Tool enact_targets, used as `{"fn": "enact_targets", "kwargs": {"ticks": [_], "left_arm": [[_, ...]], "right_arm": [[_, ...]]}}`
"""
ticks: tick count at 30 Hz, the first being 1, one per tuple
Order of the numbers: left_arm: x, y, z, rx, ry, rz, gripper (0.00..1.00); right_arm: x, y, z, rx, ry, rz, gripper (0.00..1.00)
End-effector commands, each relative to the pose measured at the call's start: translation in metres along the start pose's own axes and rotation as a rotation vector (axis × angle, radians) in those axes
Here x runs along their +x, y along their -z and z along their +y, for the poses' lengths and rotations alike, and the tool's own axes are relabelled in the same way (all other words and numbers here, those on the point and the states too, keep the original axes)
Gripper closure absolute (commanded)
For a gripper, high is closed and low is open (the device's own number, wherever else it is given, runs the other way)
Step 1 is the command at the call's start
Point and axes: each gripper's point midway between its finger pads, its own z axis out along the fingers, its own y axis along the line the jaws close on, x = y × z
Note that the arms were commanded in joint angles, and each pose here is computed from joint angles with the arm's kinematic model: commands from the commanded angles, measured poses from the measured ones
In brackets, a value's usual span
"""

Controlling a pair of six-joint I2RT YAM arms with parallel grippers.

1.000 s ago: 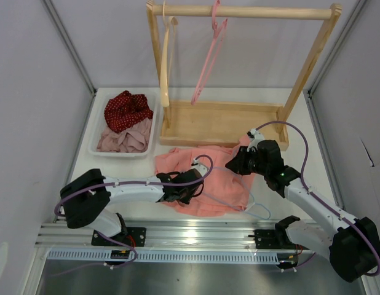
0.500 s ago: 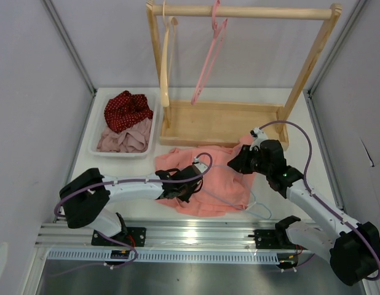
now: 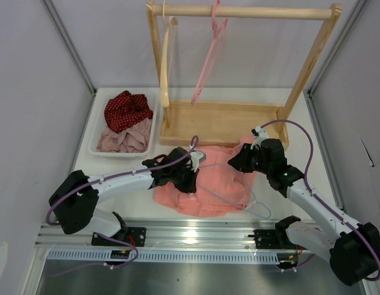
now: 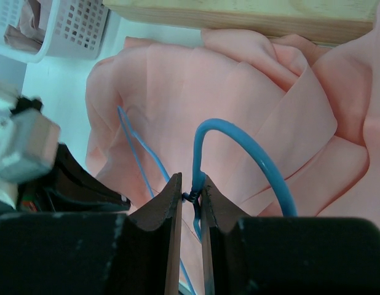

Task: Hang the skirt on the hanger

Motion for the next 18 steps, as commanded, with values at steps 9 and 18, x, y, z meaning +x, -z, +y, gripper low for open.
{"fn": "enact_targets", "kwargs": {"ticks": [9, 18], "left_arm": [[-0.067, 0.007, 0.034, 0.091, 0.287, -0.205, 1.0], [-0.073, -0.004, 0.062, 0.061, 0.413, -0.249, 1.0]], "right_arm": [[-0.035, 0.014, 0.012, 0.007, -0.027, -0.122, 1.0], [-0.045, 0.033, -0.002, 0.082, -0.062, -0.202, 1.0]]}}
